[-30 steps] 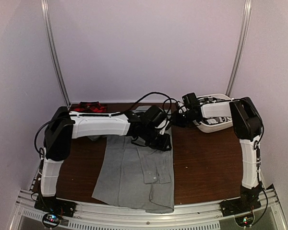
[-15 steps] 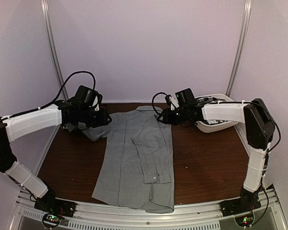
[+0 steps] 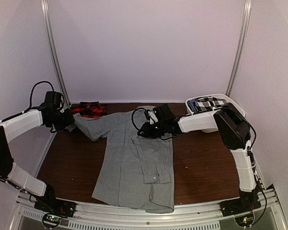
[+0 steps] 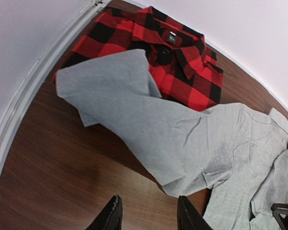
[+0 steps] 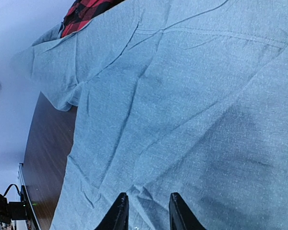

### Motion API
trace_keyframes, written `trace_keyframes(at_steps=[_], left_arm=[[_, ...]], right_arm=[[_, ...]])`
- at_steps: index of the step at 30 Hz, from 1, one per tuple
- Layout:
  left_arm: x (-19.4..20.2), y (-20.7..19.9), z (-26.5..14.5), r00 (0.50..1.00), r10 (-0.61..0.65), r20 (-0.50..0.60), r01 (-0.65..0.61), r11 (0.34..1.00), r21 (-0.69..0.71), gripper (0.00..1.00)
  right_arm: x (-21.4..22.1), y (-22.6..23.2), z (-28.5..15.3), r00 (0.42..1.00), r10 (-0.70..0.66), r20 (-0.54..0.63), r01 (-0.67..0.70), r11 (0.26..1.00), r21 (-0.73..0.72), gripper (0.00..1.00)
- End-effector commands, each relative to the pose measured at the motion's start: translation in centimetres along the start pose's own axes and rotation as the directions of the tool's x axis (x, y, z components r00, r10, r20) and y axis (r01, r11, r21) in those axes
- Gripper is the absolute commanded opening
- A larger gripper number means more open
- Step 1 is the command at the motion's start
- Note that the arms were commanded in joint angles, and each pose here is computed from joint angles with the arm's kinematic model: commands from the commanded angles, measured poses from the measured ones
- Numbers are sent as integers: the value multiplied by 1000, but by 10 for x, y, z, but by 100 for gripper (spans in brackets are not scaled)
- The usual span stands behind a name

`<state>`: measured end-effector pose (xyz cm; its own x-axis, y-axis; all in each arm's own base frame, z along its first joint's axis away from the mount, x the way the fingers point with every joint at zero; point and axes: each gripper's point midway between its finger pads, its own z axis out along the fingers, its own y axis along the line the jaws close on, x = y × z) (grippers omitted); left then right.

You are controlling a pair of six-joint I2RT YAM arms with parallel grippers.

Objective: Fold and stack the long sleeve shirts
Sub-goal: Pick up the sleeve from the corner of the board.

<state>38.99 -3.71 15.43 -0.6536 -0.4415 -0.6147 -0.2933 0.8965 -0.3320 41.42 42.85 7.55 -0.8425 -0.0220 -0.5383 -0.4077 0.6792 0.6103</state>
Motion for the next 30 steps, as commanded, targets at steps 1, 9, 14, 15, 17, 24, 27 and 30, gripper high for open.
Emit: trace_keyframes(at_steps=[1, 9, 14, 15, 17, 24, 27, 30], left_arm=[[-35, 12, 6, 997, -10, 71, 10, 1000, -1, 41], [-73, 60, 16, 989, -72, 126, 84, 992, -90, 48], [-90, 66, 27, 990, -68, 127, 80, 993, -92, 57], [-93, 65, 29, 990, -66, 127, 77, 993, -89, 59], [-96, 66, 34, 991, -63, 121, 75, 992, -101, 64], [-95, 58, 53, 997, -58, 56, 62, 996, -63, 71], [-89, 55, 58, 999, -32, 24, 33, 999, -41, 73], [-81, 51, 60, 1000, 5, -5, -5, 1000, -9, 77]], right_arm=[[-10, 13, 18, 999, 18, 30, -16, 999, -48, 29], [14, -6, 45, 999, 32, -15, -32, 999, 3, 27], [23, -17, 49, 999, 24, -29, -23, 999, 37, 29], [23, -17, 49, 999, 19, -29, -17, 999, 39, 30], [20, -15, 48, 1000, 8, -27, -7, 999, 39, 34], [-6, 11, 26, 999, -53, 12, 52, 998, 17, 42], [-22, 26, 7, 995, -89, 50, 88, 996, 18, 44], [-37, 41, -14, 988, -127, 92, 126, 992, 21, 46]])
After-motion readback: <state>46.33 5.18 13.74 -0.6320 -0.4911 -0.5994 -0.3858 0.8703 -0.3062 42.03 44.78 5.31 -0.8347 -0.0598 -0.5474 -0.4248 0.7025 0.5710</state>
